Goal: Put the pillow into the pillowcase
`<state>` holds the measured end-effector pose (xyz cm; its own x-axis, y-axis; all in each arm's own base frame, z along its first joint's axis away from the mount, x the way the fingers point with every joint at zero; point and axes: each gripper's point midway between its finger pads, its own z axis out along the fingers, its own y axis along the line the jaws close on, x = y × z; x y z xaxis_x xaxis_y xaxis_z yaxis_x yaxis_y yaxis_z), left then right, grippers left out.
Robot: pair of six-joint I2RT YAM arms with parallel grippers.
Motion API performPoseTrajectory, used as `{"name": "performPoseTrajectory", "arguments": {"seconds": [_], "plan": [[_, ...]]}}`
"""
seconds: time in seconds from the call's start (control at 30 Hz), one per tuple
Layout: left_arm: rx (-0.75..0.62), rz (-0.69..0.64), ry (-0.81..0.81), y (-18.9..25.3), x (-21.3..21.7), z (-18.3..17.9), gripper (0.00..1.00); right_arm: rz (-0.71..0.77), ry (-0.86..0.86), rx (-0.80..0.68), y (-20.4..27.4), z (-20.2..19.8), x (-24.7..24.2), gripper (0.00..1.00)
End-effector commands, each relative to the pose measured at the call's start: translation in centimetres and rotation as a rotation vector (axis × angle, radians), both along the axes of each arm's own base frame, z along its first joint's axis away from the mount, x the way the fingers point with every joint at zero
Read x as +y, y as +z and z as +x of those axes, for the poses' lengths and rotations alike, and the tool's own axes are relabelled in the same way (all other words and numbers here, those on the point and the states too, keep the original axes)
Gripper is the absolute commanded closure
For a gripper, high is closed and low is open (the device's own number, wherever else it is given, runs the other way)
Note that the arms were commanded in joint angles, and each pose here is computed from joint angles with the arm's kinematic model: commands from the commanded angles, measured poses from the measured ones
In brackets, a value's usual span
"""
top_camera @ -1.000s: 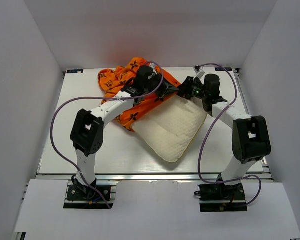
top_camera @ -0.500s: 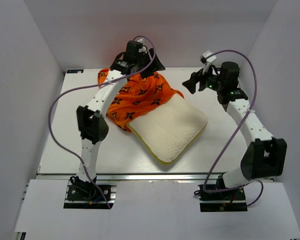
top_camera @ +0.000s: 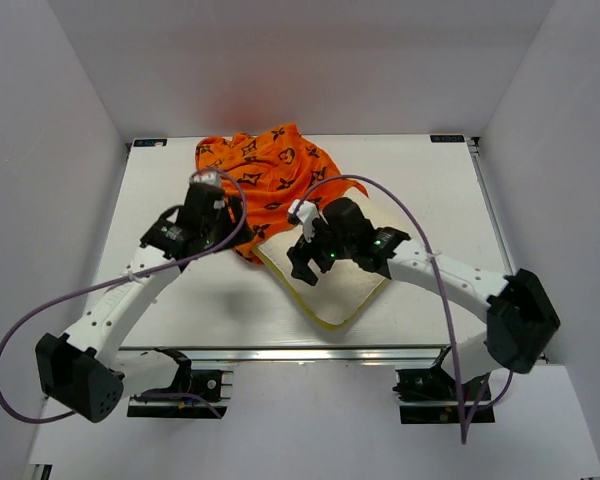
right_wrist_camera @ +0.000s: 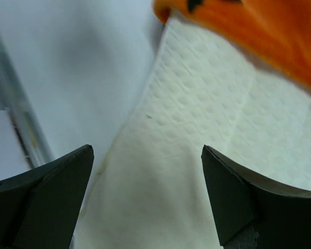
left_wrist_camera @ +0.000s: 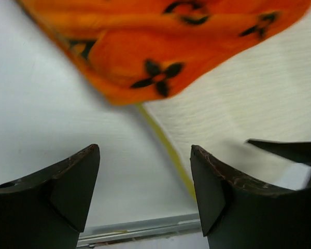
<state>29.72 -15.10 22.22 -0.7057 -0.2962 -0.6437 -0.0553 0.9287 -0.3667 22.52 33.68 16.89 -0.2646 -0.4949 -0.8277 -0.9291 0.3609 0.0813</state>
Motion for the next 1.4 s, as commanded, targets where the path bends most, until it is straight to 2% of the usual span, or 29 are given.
{"name": "performPoseTrajectory", "arguments": {"seconds": [0.0, 0.13, 0.53, 0.67, 0.7, 0.73, 0.77, 0.8, 0.83, 0.87, 0.9, 0.93, 1.0, 1.03, 1.13, 1.2, 1.23, 1.3, 1.37], "plan": [[0.113, 0.069, 0.084, -7.1, 2.0, -1.5, 0.2, -0.106, -0.146, -0.014, -2.5, 2.9, -0.2, 0.1], [0.056, 0.044, 0.073, -9.2, 1.2, 0.0, 0.2, -0.166, -0.162, 0.025, -4.5, 3.4, 0.7, 0.11], [0.007, 0.145, -0.022, -12.7, -0.2, 4.7, 0.26, -0.18, -0.152, 0.018, -5.8, 3.6, 1.1, 0.11], [0.036, 0.203, -0.025, -14.2, -0.1, 5.7, 0.36, -0.184, -0.15, 0.019, -6.0, 3.7, 1.2, 0.14], [0.032, 0.211, -0.019, -14.2, 0.0, 6.0, 0.46, -0.185, -0.144, 0.021, -6.0, 3.7, 1.2, 0.16], [0.023, 0.227, 0.002, -14.2, 0.3, 6.5, 0.59, -0.186, -0.134, 0.026, -6.1, 3.7, 1.3, 0.23], [0.027, 0.229, 0.001, -14.4, 0.3, 6.5, 0.59, -0.187, -0.134, 0.026, -6.1, 3.7, 1.3, 0.27], [0.019, 0.233, 0.007, -14.1, 0.4, 6.8, 0.73, -0.192, -0.131, 0.033, -6.4, 3.6, 1.2, 0.32], [0.018, 0.245, 0.018, -14.1, 0.6, 7.0, 0.8, -0.198, -0.125, 0.044, -6.7, 3.4, 1.2, 0.4], [0.019, 0.252, 0.018, -14.1, 0.6, 7.1, 0.86, -0.201, -0.122, 0.051, -6.9, 3.3, 1.1, 0.43], [0.022, 0.258, 0.016, -13.9, 0.6, 7.2, 0.96, -0.198, -0.112, 0.063, -7.0, 3.0, 1.1, 0.46], [0.018, 0.256, 0.011, -13.6, 0.5, 7.2, 1.0, -0.194, -0.11, 0.067, -7.0, 3.0, 1.1, 0.53], [0.0, 0.232, -0.009, -12.4, 0.1, 7.0, 1.0, -0.182, -0.095, 0.088, -7.2, 2.8, 1.5, 0.63], [-0.009, 0.214, -0.02, -11.8, -0.2, 6.9, 1.0, -0.177, -0.102, 0.111, -7.4, 2.9, 1.6, 0.79], [-0.101, 0.096, -0.099, -7.1, -2.1, 6.3, 1.0, -0.136, -0.115, 0.16, -6.7, 4.0, 2.6, 0.98], [-0.133, 0.006, -0.166, -4.3, -3.6, 5.3, 1.0, -0.085, -0.138, 0.195, -5.4, 5.4, 2.9, 1.0], [-0.189, -0.041, -0.184, -1.3, -4.2, 5.1, 1.0, -0.038, -0.157, 0.194, -3.7, 6.6, 3.7, 1.0], [-0.188, -0.133, -0.27, 0.9, -6.4, 3.5, 1.0, 0.051, -0.177, 0.218, -1.1, 8.4, 4.3, 1.0], [-0.212, -0.189, -0.306, 3.8, -8.1, 2.5, 1.0, 0.164, -0.177, 0.172, 3.3, 10.6, 5.8, 1.0]]}}
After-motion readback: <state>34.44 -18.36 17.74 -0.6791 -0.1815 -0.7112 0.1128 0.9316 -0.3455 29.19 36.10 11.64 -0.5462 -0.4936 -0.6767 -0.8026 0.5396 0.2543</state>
